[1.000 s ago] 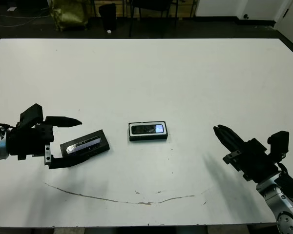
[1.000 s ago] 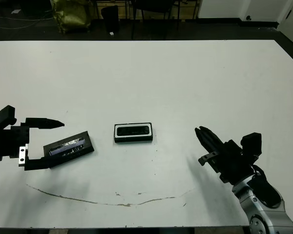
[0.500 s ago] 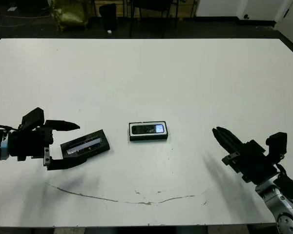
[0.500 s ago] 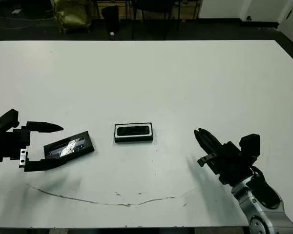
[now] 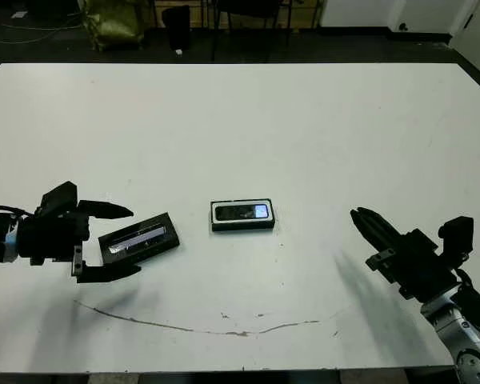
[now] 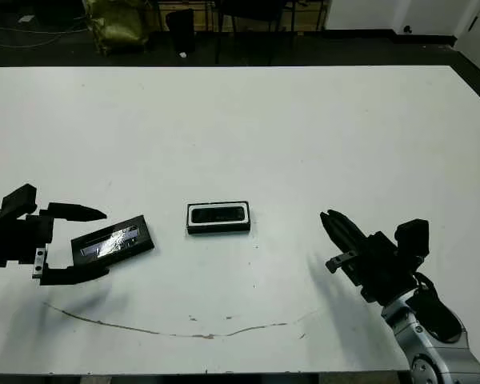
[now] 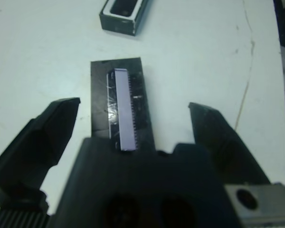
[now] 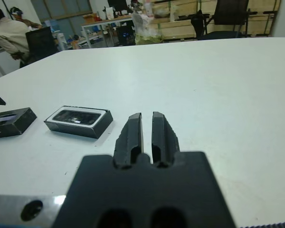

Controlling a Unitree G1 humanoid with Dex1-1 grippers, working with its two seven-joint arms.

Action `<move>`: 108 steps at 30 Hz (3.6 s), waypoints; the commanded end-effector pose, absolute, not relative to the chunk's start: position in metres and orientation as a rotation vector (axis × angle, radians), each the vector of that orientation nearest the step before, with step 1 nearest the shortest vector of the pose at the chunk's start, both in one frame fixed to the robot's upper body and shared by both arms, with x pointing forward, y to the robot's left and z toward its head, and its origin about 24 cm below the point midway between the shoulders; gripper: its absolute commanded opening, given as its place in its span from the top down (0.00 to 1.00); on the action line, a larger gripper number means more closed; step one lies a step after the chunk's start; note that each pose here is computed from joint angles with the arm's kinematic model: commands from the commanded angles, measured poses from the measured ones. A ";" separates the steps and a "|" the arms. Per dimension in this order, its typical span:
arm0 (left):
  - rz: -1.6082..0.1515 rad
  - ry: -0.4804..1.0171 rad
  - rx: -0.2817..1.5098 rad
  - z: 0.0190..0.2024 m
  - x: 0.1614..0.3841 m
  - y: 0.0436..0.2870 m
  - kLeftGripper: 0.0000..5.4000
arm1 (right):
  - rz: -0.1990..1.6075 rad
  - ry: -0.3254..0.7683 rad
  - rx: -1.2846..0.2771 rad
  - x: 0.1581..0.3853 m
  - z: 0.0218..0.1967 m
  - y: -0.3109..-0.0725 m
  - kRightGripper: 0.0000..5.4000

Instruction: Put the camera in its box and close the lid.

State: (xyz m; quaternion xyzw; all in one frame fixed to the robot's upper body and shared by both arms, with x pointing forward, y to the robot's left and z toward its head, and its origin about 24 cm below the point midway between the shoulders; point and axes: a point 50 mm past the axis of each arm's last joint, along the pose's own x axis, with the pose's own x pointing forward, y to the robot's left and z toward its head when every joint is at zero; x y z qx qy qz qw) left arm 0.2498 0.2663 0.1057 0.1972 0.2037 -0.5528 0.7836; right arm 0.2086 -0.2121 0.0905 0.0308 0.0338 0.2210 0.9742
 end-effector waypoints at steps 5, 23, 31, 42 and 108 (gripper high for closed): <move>-1.187 0.476 0.418 0.099 0.250 0.266 0.01 | 0.422 0.114 0.039 0.205 0.089 -0.216 1.00; -1.132 0.607 0.305 0.080 0.246 0.274 0.01 | 0.448 0.092 0.046 0.208 0.090 -0.218 1.00; -1.133 0.667 0.278 0.078 0.244 0.274 0.05 | 0.445 0.090 0.016 0.211 0.096 -0.219 1.00; -1.107 0.690 0.213 0.075 0.243 0.279 0.52 | 0.440 0.099 0.016 0.212 0.096 -0.217 1.00; -1.385 0.560 0.511 0.133 0.335 0.133 0.58 | 0.341 0.081 0.145 0.210 0.109 -0.208 1.00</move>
